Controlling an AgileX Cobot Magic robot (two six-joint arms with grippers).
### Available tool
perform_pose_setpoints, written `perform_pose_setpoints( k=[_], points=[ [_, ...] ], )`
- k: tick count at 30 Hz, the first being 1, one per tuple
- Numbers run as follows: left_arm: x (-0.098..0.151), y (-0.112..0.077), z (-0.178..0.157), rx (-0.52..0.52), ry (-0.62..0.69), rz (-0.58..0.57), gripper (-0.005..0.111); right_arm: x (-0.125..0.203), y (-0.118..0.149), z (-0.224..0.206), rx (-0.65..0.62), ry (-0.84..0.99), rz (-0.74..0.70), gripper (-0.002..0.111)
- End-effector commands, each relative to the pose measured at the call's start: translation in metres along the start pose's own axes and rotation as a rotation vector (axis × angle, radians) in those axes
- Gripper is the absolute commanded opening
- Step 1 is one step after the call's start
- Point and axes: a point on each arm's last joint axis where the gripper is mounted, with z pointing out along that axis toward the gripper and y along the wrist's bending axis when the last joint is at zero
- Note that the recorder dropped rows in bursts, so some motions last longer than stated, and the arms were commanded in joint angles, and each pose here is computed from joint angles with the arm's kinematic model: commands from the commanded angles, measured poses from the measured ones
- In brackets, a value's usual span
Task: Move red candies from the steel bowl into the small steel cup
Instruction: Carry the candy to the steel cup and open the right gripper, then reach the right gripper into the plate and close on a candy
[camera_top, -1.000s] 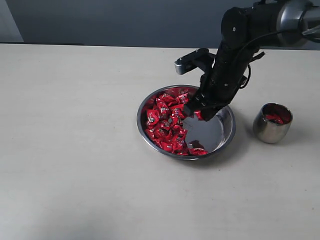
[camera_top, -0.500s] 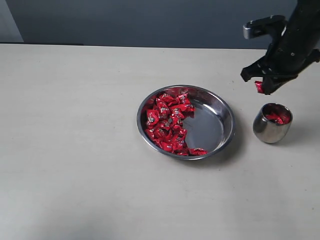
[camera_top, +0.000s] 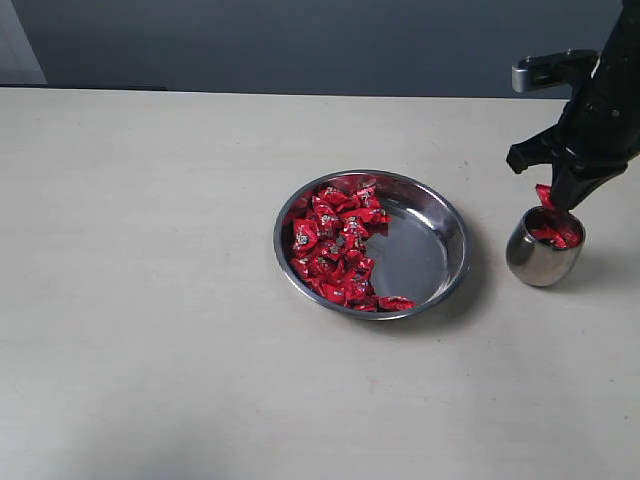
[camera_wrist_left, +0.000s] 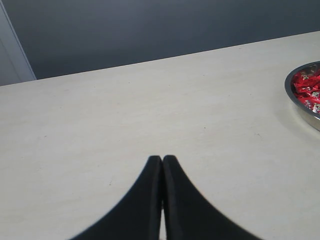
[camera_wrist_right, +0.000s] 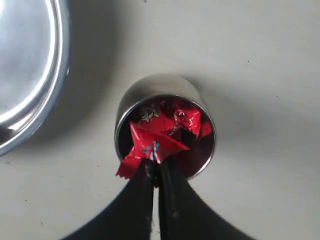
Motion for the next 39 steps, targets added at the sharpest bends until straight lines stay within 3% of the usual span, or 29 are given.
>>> perform_pose_setpoints(
  k=[1, 3, 5, 11, 17, 21, 25, 28, 32, 39],
  points=[
    [-0.001, -0.001, 0.0, 0.01, -0.011, -0.002, 0.0, 0.002, -0.002, -0.001, 0.005, 0.012, 0.003, 0.008],
    [-0.001, -0.001, 0.0, 0.01, -0.011, -0.002, 0.0, 0.003, -0.003, -0.001, 0.016, 0.017, -0.002, 0.023],
    [-0.001, -0.001, 0.0, 0.01, -0.011, -0.002, 0.0, 0.003, -0.004, -0.001, 0.027, 0.019, -0.007, 0.029],
    [-0.001, -0.001, 0.0, 0.01, -0.011, -0.002, 0.0, -0.003, 0.005, -0.001, -0.035, -0.037, 0.015, 0.029],
    [-0.001, -0.001, 0.0, 0.01, -0.011, -0.002, 0.0, -0.016, 0.063, -0.004, -0.243, -0.139, -0.135, 0.029],
    [-0.001, -0.001, 0.0, 0.01, -0.011, -0.002, 0.0, -0.021, 0.106, -0.005, -0.248, -0.192, -0.261, 0.029],
    [-0.001, -0.001, 0.0, 0.01, -0.011, -0.002, 0.0, -0.023, 0.13, 0.006, -0.25, -0.189, -0.323, 0.029],
    [-0.001, -0.001, 0.0, 0.01, -0.011, -0.002, 0.0, -0.025, 0.137, 0.025, -0.256, -0.135, -0.337, 0.031],
    [-0.001, -0.001, 0.0, 0.01, -0.011, -0.002, 0.0, -0.028, 0.139, 0.048, -0.268, -0.073, -0.326, 0.044],
    [-0.001, -0.001, 0.0, 0.01, -0.011, -0.002, 0.0, -0.032, 0.145, 0.069, -0.341, -0.051, -0.294, 0.042]
  ],
)
